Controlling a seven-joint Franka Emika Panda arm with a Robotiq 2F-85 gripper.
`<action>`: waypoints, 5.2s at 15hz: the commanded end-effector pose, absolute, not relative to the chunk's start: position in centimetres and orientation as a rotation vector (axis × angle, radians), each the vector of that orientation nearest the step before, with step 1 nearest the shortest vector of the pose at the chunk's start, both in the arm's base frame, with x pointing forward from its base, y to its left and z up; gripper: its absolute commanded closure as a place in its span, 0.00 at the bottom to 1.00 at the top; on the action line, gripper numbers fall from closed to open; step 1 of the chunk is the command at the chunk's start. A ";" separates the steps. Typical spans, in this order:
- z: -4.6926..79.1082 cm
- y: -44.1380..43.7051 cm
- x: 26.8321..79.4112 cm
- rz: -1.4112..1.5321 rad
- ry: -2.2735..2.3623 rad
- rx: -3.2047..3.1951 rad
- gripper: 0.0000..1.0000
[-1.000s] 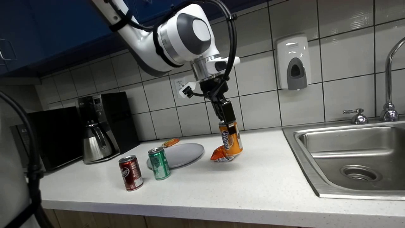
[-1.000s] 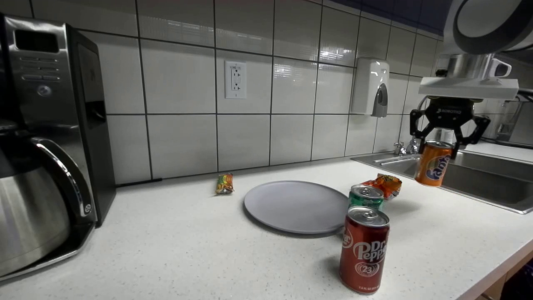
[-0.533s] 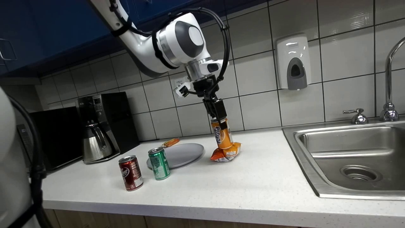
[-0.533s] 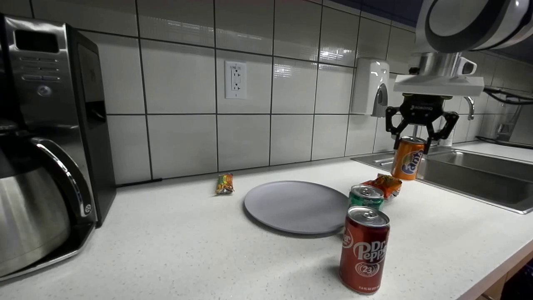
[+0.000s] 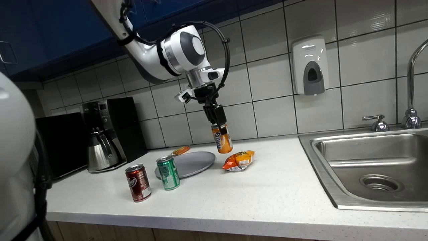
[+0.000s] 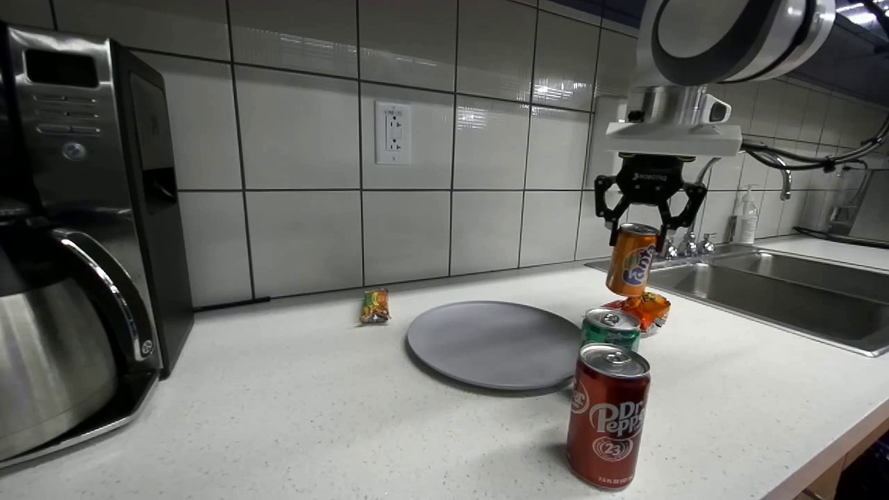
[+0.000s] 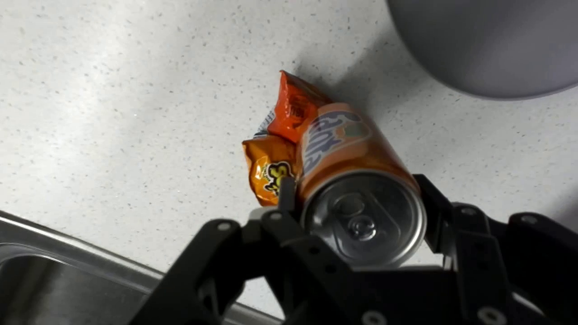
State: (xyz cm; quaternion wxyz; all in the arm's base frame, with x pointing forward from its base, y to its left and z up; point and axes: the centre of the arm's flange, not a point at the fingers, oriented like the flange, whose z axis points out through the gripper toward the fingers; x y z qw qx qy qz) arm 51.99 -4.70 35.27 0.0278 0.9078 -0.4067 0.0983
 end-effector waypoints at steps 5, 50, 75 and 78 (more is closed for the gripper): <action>36.2 0.8 55.4 0.265 -1.175 2.828 0.62; 34.0 10.2 61.5 0.191 -0.942 2.932 0.00; 35.3 12.2 50.3 -0.084 -0.655 2.977 0.00; 34.7 12.4 49.4 -0.085 -0.646 2.979 0.00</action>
